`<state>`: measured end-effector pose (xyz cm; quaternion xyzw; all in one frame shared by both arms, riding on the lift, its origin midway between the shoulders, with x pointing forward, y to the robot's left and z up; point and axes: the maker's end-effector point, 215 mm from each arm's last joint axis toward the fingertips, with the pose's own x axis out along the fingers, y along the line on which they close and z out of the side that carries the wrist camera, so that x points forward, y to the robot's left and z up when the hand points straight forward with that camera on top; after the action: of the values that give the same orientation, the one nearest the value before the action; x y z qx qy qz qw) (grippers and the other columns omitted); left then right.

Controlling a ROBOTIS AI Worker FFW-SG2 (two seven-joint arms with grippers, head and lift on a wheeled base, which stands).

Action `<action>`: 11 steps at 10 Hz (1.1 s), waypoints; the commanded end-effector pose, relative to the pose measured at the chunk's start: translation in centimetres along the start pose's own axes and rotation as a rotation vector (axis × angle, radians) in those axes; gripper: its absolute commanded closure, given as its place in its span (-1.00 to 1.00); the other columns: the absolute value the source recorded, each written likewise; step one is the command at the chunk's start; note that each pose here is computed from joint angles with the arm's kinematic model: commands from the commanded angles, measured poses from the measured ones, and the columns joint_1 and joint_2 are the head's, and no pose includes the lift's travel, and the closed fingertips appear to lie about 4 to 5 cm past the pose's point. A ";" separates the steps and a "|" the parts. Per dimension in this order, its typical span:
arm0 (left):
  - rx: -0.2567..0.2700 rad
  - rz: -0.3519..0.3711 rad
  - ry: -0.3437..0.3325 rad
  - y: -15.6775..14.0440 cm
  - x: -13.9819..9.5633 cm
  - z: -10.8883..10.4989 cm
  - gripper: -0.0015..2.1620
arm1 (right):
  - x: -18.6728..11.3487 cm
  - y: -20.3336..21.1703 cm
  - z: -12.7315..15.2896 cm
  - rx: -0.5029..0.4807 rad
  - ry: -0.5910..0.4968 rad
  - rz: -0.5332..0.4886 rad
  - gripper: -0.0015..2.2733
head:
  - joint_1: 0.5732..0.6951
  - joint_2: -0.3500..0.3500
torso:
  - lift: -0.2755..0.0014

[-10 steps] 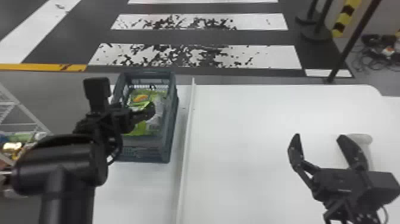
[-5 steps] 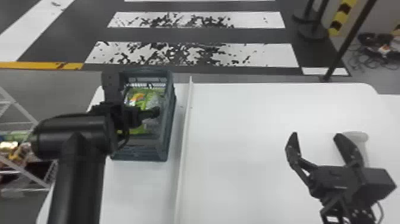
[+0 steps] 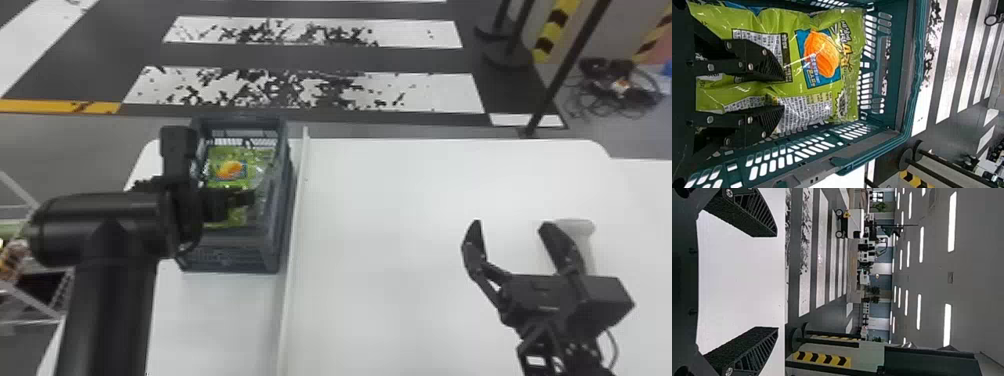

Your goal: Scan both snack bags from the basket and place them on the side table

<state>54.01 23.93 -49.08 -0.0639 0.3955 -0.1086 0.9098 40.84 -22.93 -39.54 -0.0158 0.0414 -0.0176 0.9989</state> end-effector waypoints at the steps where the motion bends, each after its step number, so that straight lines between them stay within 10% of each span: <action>1: -0.034 -0.009 -0.010 0.8 -1.0 -0.5 0.98 | 0.0 -0.1 0.0 0.001 0.000 -0.002 -0.93 | 1.00 0.03 | 0.45; 11: -0.179 -0.110 -0.267 2.8 -10.7 5.0 0.98 | -0.4 0.3 0.7 -0.001 -0.011 0.004 -0.93 | 1.00 0.24 | 0.45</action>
<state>51.12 29.55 -39.31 -0.1741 0.2823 -0.1100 0.9370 40.52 -22.64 -38.89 -0.0167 0.0364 -0.0152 0.9991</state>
